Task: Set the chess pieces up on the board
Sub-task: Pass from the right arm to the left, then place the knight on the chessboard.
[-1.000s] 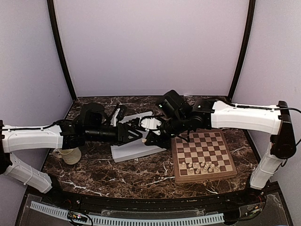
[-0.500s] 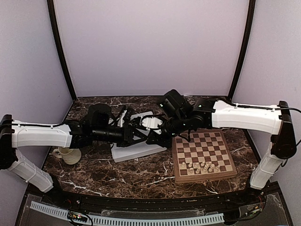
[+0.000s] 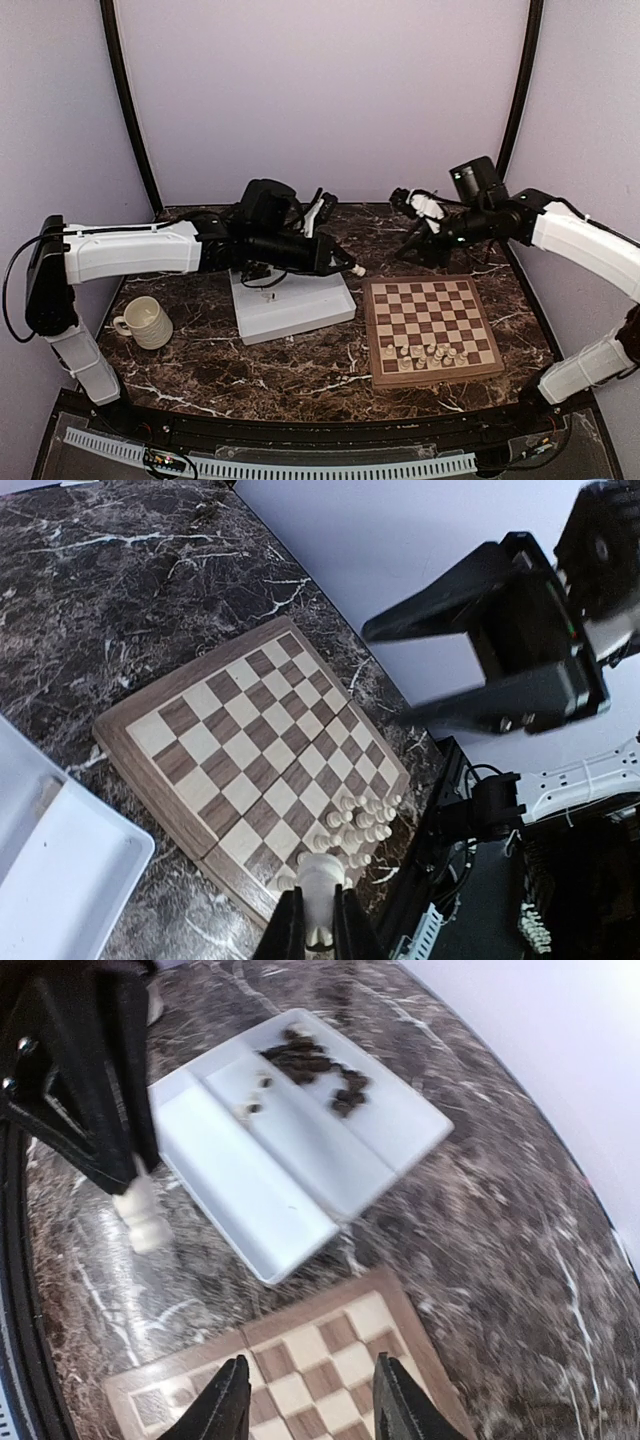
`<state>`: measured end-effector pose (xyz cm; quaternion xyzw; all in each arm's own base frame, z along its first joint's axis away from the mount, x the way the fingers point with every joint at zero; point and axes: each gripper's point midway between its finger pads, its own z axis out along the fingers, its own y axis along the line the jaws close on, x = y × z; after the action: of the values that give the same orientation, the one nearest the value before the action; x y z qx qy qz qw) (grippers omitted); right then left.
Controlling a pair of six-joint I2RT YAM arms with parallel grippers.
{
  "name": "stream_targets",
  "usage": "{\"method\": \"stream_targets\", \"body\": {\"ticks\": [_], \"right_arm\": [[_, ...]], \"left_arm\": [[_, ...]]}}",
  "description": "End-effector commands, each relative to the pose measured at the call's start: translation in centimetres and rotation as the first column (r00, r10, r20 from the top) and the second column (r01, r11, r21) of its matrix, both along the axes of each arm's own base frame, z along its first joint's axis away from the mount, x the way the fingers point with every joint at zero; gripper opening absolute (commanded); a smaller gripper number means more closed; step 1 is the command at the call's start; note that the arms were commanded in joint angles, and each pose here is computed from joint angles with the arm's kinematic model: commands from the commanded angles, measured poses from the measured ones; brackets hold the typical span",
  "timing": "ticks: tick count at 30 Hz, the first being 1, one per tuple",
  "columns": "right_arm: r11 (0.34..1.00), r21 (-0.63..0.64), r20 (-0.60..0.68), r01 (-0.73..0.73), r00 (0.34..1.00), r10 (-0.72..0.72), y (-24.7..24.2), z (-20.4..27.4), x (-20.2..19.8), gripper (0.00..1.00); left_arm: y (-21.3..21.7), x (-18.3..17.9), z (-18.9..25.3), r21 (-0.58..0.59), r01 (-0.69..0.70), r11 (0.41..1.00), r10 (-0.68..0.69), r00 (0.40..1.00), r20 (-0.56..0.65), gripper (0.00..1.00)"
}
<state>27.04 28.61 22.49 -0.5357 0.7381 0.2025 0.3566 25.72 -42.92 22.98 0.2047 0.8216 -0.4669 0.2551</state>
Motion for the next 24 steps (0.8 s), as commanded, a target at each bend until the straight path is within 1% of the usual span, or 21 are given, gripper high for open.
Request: {"method": "stream_targets", "body": {"ticks": [1,3,4,5,6,7,8,9,10,11,12,14,24], "right_arm": [[0.99,0.102,-0.034,0.093,0.995,-0.09,-6.5,1.3,0.1,0.44],[0.976,0.109,-0.037,0.189,0.982,-0.186,-9.2,0.8,0.9,0.45],[0.963,0.11,-0.057,0.246,0.969,-0.241,-10.6,0.1,1.3,0.46],[0.95,0.118,-0.064,0.29,0.957,-0.285,-11.8,-0.1,1.7,0.46],[0.935,0.128,-0.073,0.332,0.943,-0.325,-12.8,-0.4,2.0,0.46],[0.92,0.133,-0.078,0.37,0.929,-0.362,-13.9,-0.6,2.4,0.46],[0.906,0.137,-0.084,0.4,0.916,-0.392,-14.8,-0.7,2.7,0.46],[0.893,0.139,-0.095,0.429,0.903,-0.419,-15.6,-1.0,3.0,0.46],[0.881,0.144,-0.106,0.45,0.892,-0.439,-16.2,-1.1,3.3,0.46],[0.873,0.148,-0.119,0.465,0.885,-0.451,-16.7,-1.3,3.5,0.46],[0.868,0.153,-0.133,0.472,0.88,-0.456,-16.9,-1.4,3.6,0.46],[0.867,0.159,-0.154,0.471,0.88,-0.45,-17.0,-1.6,3.6,0.46],[0.881,0.174,-0.185,0.44,0.893,-0.41,-16.3,-1.9,3.5,0.47]], "left_arm": [[-1.6,0.3,-3.7,0.263,0.088,0.961,-0.114,0.99,0.085,0.01],[-3.2,0.3,-4.6,0.335,0.131,0.933,-0.175,0.979,0.106,0.0],[-4.0,0.1,-3.8,0.36,0.151,0.921,-0.21,0.968,0.133,0.0],[-4.6,0.1,-5.5,0.399,0.168,0.901,-0.232,0.965,0.118,0.0],[-5.4,-0.2,-4.8,0.42,0.182,0.889,-0.263,0.954,0.145,0.0],[-5.9,-0.2,-6.6,0.455,0.196,0.868,-0.281,0.951,0.127,0.0],[-6.5,-0.3,-6.0,0.471,0.204,0.858,-0.305,0.941,0.147,0.0],[-6.9,-0.4,-7.6,0.501,0.22,0.837,-0.327,0.935,0.136,0.0],[-7.5,-0.5,-7.0,0.508,0.222,0.833,-0.338,0.929,0.149,0.0],[-7.9,-0.5,-8.3,0.528,0.229,0.818,-0.348,0.927,0.137,0.0],[-8.3,-0.7,-8.1,0.537,0.234,0.81,-0.364,0.92,0.147,0.0],[-9.0,-0.8,-9.6,0.574,0.241,0.783,-0.384,0.913,0.14,0.0],[-10.6,-1.8,-13.2,0.67,0.267,0.692,-0.457,0.882,0.12,0.0]]}}
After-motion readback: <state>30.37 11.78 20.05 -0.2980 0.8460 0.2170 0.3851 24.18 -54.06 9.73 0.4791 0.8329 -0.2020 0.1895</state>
